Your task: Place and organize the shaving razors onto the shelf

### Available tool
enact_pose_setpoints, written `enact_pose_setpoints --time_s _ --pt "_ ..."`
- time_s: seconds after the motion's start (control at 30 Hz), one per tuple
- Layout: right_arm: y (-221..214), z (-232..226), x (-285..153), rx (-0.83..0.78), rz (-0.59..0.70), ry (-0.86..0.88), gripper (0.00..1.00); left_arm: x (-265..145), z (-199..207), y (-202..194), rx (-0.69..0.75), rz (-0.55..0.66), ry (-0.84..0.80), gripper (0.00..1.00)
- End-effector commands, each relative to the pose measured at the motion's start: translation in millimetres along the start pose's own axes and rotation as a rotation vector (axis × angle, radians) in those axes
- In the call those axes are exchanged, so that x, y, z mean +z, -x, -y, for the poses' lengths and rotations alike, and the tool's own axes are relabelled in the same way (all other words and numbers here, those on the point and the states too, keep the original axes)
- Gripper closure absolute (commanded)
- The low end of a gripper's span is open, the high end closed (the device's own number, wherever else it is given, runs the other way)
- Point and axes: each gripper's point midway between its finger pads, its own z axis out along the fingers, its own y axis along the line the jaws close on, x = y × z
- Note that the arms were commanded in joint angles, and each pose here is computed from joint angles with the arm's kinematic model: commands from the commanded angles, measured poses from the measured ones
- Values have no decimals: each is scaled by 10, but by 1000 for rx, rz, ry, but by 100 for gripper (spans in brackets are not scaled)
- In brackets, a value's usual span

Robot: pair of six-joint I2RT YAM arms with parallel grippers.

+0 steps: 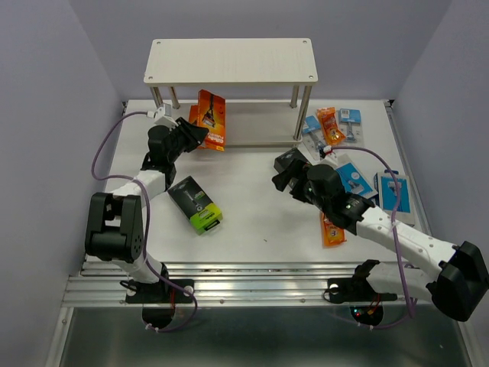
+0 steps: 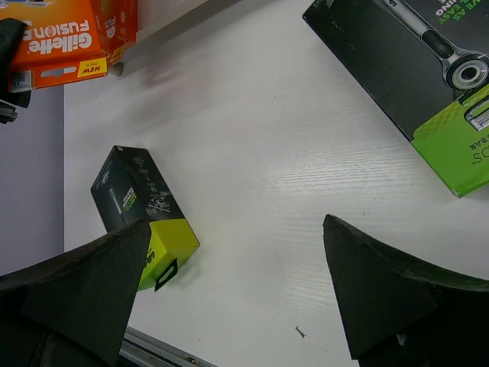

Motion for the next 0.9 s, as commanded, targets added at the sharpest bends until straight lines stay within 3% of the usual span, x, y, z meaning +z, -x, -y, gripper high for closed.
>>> enact_pose_setpoints --time_s 0.0,0.5,0.87 --pt "156 -127 7 8 30 33 0 60 246 399 96 123 -76 100" --pt "169 -13 64 20 31 2 0 181 77 486 91 147 10 100" --pt "162 33 44 28 38 -7 0 195 27 480 193 101 46 100"
